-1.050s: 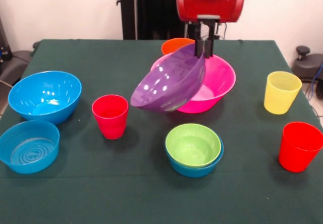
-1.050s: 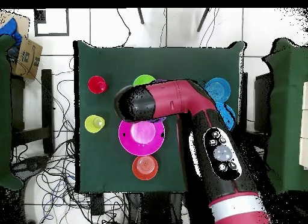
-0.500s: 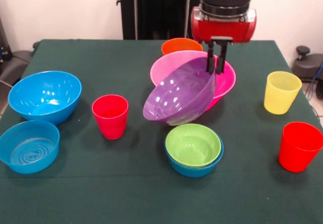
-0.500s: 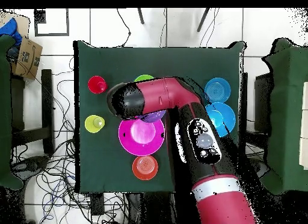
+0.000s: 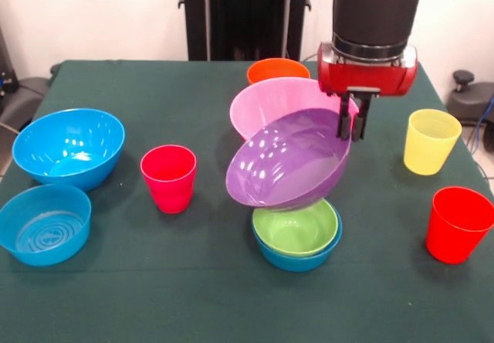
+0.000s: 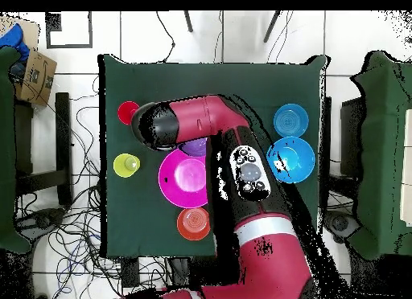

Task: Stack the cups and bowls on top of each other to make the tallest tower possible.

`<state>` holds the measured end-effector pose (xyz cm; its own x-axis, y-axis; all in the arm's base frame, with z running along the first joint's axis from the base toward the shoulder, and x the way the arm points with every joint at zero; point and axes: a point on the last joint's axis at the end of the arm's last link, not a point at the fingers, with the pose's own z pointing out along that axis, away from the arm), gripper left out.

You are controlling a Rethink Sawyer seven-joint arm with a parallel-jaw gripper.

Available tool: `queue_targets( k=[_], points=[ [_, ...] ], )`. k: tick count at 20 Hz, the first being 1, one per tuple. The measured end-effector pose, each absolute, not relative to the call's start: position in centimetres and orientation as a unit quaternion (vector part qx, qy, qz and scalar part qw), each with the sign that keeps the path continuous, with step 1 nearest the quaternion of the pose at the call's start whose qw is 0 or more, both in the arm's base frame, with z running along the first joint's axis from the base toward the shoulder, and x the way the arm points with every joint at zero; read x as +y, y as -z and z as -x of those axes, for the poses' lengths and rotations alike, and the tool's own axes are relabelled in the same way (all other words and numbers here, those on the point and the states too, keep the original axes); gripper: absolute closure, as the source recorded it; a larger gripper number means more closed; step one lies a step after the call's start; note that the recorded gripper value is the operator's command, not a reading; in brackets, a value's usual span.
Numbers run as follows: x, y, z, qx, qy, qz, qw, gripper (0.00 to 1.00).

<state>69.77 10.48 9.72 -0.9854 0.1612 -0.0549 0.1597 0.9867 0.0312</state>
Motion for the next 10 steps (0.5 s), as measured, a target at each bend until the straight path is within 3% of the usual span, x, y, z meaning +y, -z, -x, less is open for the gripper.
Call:
queue_targets(
  k=[10],
  points=[
    [10.7, -7.3, -70.9, 0.996, 0.010, -0.082, 0.033, 1.00]
  ],
)
